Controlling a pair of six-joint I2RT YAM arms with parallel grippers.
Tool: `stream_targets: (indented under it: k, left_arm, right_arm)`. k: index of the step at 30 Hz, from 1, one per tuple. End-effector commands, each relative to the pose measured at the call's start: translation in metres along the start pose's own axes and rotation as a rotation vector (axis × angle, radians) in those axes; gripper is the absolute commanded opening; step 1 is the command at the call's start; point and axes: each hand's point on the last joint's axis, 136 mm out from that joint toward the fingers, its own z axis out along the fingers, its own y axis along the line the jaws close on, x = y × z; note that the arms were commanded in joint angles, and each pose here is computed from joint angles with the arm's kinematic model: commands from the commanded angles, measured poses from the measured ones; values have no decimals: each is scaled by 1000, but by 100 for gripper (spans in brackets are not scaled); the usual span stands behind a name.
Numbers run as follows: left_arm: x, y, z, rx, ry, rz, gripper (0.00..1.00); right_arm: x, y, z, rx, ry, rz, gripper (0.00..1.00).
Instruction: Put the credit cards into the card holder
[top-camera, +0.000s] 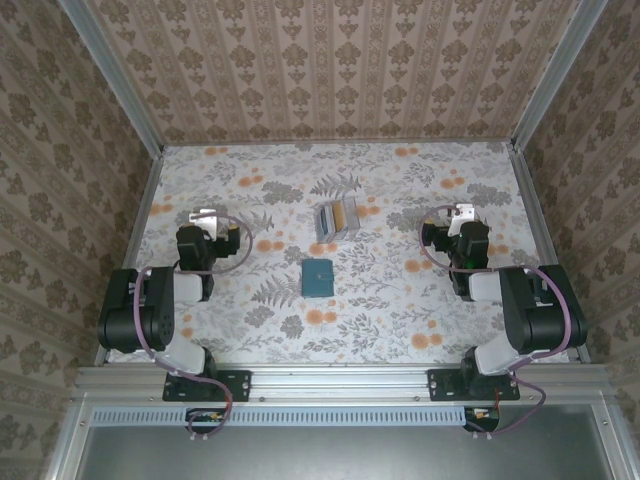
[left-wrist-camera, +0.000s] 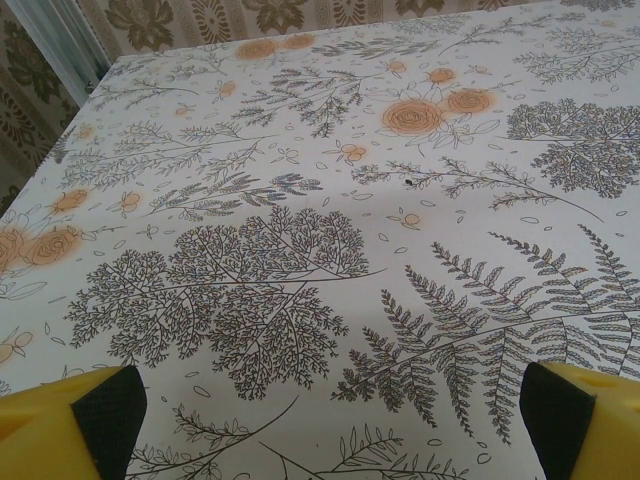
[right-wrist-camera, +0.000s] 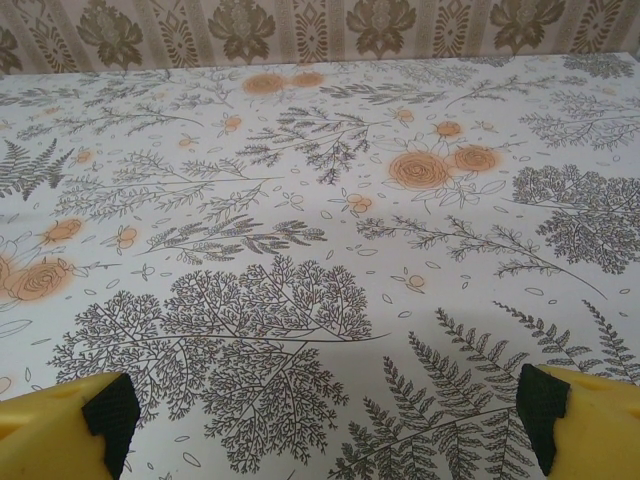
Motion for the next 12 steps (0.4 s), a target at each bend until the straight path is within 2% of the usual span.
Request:
stream_targets:
  k: [1, 12]
  left_arm:
    - [-10, 3, 0, -10, -22, -20, 100]
    - [-10, 3, 0, -10, -23, -20, 100]
  right_arm:
    - [-5, 4, 3, -13, -2, -5, 100]
    - [-6, 4, 1, -12, -9, -4, 100]
